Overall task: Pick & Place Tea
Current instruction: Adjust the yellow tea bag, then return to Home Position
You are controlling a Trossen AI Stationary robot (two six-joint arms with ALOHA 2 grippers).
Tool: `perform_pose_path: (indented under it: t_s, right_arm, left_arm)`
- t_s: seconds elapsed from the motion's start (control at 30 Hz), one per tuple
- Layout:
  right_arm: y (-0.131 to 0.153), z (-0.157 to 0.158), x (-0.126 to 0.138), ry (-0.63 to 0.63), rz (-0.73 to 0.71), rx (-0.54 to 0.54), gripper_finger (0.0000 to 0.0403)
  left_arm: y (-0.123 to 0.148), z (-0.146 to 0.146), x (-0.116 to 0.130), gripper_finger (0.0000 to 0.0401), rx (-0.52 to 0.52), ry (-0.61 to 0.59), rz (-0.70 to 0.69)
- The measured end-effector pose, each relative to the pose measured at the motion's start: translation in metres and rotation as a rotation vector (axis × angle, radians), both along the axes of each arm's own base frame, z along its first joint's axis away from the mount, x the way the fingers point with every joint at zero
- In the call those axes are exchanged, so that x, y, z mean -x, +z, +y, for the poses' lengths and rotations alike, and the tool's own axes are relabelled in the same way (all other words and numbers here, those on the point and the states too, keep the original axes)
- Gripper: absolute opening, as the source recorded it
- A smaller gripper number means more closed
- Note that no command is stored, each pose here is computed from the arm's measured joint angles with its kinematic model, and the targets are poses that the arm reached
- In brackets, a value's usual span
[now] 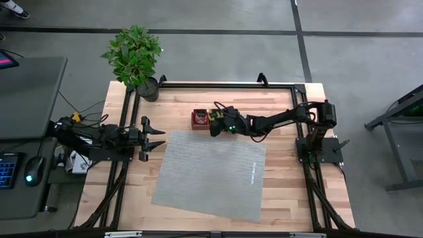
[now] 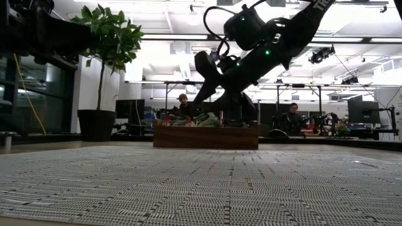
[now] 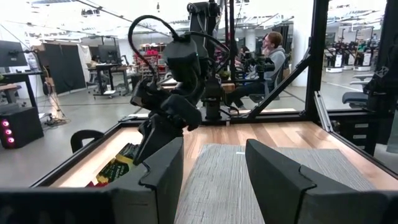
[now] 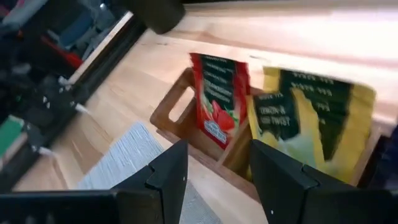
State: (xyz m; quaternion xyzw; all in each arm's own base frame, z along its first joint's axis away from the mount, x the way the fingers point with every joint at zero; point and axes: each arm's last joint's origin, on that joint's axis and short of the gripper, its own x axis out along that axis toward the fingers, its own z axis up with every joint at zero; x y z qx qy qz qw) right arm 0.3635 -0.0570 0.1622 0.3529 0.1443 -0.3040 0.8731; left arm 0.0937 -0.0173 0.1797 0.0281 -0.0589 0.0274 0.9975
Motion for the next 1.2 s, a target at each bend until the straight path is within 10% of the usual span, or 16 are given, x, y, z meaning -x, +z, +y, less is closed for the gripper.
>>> perform_pose_path:
  t_s: [0.23,0.67,1.2]
  right_arm:
    - [-0.006,-0.007,0.005,-0.174,-0.052,-0.229,0.0165]
    - [-0.013,-0.006,0.010,-0.247,-0.004,-0.279,0.0165]
    - [0.018,-0.007,0.006,-0.112,-0.106,-0.099,0.0165]
  left_arm:
    - [0.000,0.000,0.000,0.0170,0.001,0.000,0.000]
    - [-0.001,0.000,0.000,0.0170,0.014,-0.001,0.014]
    - [-0.001,0.000,0.000,0.0170,0.016,-0.005,0.013]
